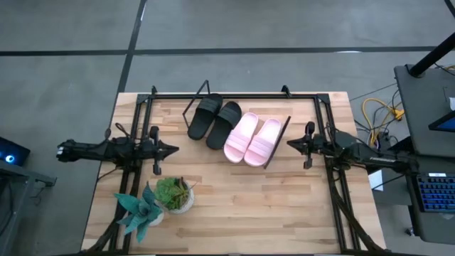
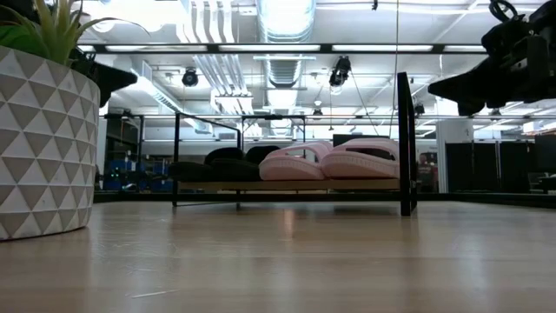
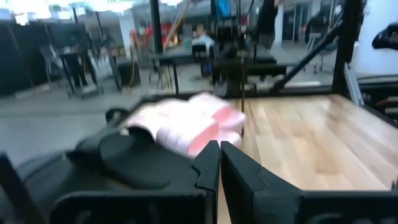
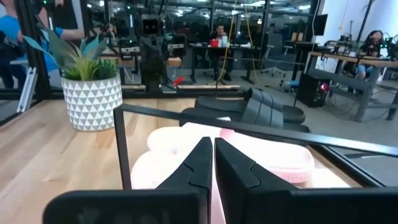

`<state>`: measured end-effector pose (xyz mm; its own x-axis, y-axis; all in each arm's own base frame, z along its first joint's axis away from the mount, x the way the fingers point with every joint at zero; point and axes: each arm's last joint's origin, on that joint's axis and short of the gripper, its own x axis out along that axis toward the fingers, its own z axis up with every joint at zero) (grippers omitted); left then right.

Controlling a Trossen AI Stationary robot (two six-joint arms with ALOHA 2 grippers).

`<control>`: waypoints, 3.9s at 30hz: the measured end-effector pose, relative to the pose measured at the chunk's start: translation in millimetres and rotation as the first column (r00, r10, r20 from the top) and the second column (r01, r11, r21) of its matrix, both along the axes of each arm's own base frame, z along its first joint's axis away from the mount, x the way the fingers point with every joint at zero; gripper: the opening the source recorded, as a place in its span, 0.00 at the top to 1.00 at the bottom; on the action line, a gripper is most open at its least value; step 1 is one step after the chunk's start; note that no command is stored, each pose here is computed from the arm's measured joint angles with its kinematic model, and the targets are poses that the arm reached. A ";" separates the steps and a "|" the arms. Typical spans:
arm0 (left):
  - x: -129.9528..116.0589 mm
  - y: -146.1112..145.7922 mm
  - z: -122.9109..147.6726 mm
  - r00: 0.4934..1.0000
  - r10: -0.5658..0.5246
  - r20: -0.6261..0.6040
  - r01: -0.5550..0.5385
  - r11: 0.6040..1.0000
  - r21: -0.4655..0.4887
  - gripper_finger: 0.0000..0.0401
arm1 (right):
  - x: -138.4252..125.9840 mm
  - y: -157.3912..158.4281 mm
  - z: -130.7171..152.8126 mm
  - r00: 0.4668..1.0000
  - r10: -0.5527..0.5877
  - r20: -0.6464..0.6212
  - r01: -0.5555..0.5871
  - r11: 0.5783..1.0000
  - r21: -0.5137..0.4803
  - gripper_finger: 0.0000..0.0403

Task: Pick and place slides into the shelf
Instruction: Return to Home Position

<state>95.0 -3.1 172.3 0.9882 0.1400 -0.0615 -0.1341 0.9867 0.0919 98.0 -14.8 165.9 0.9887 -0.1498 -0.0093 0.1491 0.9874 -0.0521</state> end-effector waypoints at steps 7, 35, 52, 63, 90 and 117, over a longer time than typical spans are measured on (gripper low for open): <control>2.5 -2.1 -2.5 0.997 -0.067 0.048 0.065 0.997 0.030 1.00 | -2.2 0.3 3.2 0.999 0.000 0.040 0.000 1.000 0.001 0.98; 6.5 -3.4 -8.8 0.995 -0.096 0.033 0.096 0.995 0.002 1.00 | -0.8 3.4 3.0 0.993 0.112 0.045 -0.115 0.991 0.069 0.98; 7.5 -3.4 -9.8 0.995 -0.093 0.022 0.093 0.996 0.002 1.00 | -0.8 3.2 3.1 0.994 0.104 0.046 -0.107 0.992 0.069 0.98; 7.6 -3.4 -9.6 0.995 -0.093 0.025 0.093 0.996 0.002 1.00 | -0.8 3.2 3.1 0.994 0.104 0.046 -0.107 0.992 0.069 0.98; 7.6 -3.5 -9.2 0.995 -0.096 0.028 0.096 0.995 0.002 1.00 | -0.8 3.2 3.1 0.994 0.104 0.046 -0.107 0.992 0.069 0.98; 7.6 -3.5 -9.2 0.995 -0.096 0.028 0.096 0.995 0.002 1.00 | -0.8 3.2 3.1 0.993 0.105 0.046 -0.108 0.992 0.069 0.98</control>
<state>102.5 -6.6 163.0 0.9985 0.0443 -0.0332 -0.0411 0.9950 0.0905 97.2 -11.5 169.0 0.9987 -0.0445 0.0258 0.0439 0.9988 0.0234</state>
